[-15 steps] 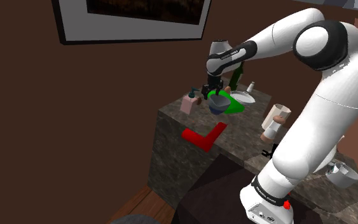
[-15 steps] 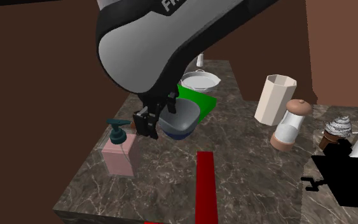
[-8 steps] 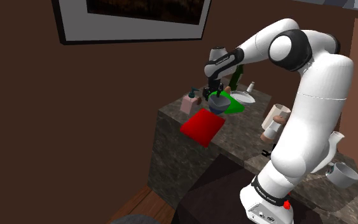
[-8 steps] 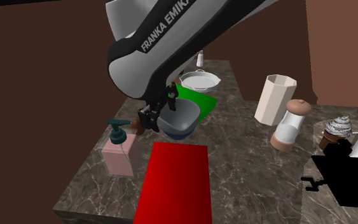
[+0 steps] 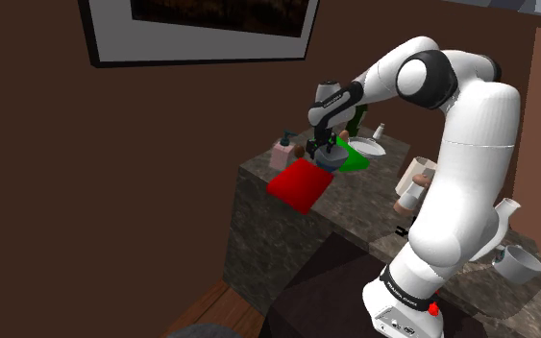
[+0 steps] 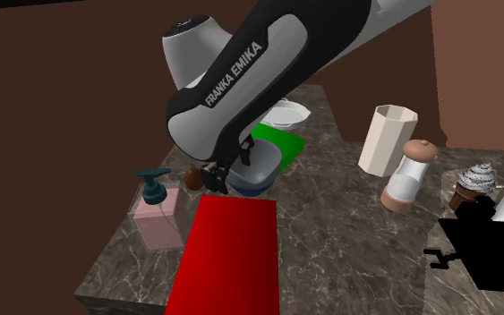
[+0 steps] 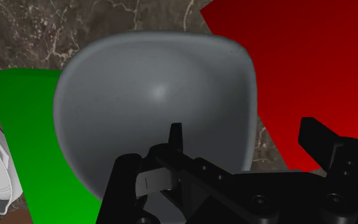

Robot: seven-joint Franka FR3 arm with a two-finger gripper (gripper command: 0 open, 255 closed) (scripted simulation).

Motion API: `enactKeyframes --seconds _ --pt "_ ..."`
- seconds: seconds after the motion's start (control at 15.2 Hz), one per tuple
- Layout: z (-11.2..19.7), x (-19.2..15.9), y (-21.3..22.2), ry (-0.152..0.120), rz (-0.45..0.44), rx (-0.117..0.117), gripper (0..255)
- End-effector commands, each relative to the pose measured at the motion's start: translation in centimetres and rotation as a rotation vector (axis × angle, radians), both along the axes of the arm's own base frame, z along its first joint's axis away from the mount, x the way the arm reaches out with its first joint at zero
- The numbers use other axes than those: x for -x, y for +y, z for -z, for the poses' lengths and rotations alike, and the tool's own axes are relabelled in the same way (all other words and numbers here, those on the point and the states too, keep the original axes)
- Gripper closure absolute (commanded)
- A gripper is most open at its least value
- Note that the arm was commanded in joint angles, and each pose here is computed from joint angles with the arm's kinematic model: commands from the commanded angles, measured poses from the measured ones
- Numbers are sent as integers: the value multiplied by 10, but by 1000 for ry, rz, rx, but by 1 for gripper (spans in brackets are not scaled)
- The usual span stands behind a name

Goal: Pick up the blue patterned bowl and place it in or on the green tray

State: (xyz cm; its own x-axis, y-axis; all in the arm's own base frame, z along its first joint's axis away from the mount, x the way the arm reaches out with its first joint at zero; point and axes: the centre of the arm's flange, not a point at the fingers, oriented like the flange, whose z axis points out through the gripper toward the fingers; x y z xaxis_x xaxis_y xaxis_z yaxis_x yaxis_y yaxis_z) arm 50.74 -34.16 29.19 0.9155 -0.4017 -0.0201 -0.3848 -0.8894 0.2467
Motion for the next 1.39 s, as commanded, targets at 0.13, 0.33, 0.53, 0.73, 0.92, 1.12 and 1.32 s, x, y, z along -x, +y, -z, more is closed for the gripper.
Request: enactKeyframes --seconds 0.13,0.33,0.53,0.73,0.92,1.12,1.32 --pt "2 0 0 0 0 0 0" --pt "2 0 0 0 0 0 0" --pt "2 0 0 0 0 0 255" --pt "2 0 0 0 0 0 255" --pt "2 0 0 0 0 0 255" --pt "-9 0 0 0 0 0 255" --pt "-24 0 0 0 0 0 255"
